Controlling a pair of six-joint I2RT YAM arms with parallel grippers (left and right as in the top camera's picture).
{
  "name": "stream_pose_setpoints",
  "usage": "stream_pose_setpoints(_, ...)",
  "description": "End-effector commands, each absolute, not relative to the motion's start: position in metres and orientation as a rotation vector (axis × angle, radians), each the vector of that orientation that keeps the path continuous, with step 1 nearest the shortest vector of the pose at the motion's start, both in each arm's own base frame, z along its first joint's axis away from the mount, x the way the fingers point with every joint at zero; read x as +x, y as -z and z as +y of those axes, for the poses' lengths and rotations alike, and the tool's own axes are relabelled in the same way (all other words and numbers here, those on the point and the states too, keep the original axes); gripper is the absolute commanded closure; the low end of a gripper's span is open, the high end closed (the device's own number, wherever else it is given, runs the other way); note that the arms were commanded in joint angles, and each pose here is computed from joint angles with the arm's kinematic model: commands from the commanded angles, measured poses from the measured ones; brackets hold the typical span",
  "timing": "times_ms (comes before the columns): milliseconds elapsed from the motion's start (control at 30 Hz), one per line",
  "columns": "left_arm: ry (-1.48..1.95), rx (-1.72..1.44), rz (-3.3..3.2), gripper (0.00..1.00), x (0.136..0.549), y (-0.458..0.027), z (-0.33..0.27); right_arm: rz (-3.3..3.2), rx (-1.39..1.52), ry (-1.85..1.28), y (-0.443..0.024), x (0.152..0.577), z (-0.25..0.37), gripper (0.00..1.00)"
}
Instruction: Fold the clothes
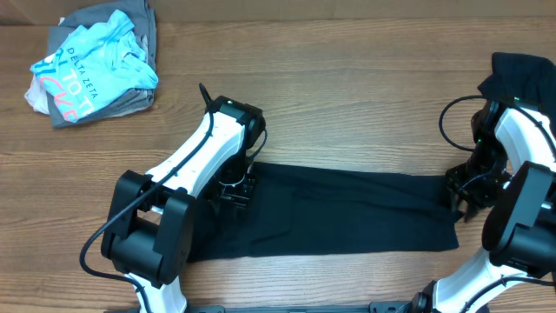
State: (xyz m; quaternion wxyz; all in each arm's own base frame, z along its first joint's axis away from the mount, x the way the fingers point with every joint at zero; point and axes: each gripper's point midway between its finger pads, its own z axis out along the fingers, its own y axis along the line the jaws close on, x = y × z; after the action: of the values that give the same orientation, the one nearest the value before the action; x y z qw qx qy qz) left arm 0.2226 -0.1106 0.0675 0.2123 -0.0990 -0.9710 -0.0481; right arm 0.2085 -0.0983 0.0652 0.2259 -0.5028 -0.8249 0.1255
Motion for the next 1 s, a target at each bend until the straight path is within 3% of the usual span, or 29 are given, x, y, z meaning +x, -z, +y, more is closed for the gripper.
stream_pose_setpoints(0, 0.023, -0.289, -2.727, 0.48, 0.226, -0.067, -0.123, -2.297, -1.399, -0.362, -0.069, 0.209, -0.1, 0.05)
stream_pose_setpoints(167, -0.078, -0.313, -2.771, 0.48, 0.237, -0.062, -0.137, -2.301, -1.412, -0.33, -0.068, 0.212, -0.098, 0.06)
stream_pose_setpoints(233, -0.105, -0.315, -2.788, 0.55, 0.24, -0.06, -0.141, -2.311, -1.403, -0.285, -0.066, 0.215, -0.093, 0.06)
stream_pose_setpoints(500, -0.267, -0.343, -2.816, 0.69, 0.246, -0.046, -0.161, -2.527, -1.004, 0.316, -0.064, 0.254, -0.026, 0.11)
stream_pose_setpoints(633, -0.258, -0.293, -2.818, 0.74, 0.242, -0.034, -0.16, -2.564, -0.917, 0.322, -0.063, 0.26, -0.004, 0.12)
stream_pose_setpoints(967, -0.225, -0.264, -2.808, 0.7, 0.232, -0.017, -0.152, -2.576, -0.954, 0.193, -0.052, 0.264, 0.04, 0.13)
